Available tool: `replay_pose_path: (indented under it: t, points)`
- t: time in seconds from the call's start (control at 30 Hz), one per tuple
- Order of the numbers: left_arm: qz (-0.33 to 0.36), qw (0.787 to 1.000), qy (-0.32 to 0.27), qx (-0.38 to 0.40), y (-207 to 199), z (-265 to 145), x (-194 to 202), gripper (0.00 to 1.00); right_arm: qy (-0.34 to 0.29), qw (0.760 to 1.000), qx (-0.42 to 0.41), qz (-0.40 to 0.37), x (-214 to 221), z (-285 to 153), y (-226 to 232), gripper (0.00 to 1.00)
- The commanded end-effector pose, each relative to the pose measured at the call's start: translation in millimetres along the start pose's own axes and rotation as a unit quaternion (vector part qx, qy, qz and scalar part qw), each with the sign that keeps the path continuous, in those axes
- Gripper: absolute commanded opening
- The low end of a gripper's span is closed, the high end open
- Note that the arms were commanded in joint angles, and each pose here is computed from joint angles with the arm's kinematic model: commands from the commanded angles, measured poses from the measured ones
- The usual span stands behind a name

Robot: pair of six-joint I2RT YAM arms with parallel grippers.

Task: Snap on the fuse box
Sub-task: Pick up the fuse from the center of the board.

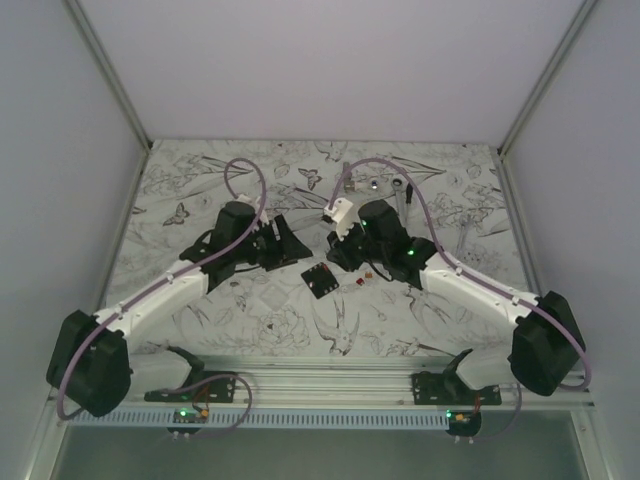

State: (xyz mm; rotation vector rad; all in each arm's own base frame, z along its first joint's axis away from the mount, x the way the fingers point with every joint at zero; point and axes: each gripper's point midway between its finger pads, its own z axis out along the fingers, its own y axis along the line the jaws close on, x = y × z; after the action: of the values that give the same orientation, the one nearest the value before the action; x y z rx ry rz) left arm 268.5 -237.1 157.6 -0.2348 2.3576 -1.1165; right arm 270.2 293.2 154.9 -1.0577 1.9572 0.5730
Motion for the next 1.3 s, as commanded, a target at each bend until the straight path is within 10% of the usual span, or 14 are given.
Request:
replay_pose_path:
  t: [0.0, 0.63, 0.93, 1.27]
  points:
    - [0.005, 1.000, 0.004, 0.027, -26.4, 11.9, -3.2, 0.54, -0.059, 0.997, -0.041, -0.017, -25.7, -6.0, 19.7, 0.24]
    - [0.001, 1.000, 0.018, 0.025, -37.9, 36.8, 13.1, 0.00, -0.085, 0.994, -0.061, -0.006, -28.7, 0.9, 29.2, 0.25]
    - [-0.004, 0.999, -0.040, 0.030, -35.1, 17.7, 4.2, 0.00, -0.148, 0.986, -0.029, 0.075, -49.9, -12.2, 22.1, 0.46]
    - [-0.006, 0.985, -0.151, 0.088, -44.2, -27.4, -10.1, 0.00, -0.322, 0.894, -0.069, 0.305, -84.2, -65.9, 22.6, 0.46]
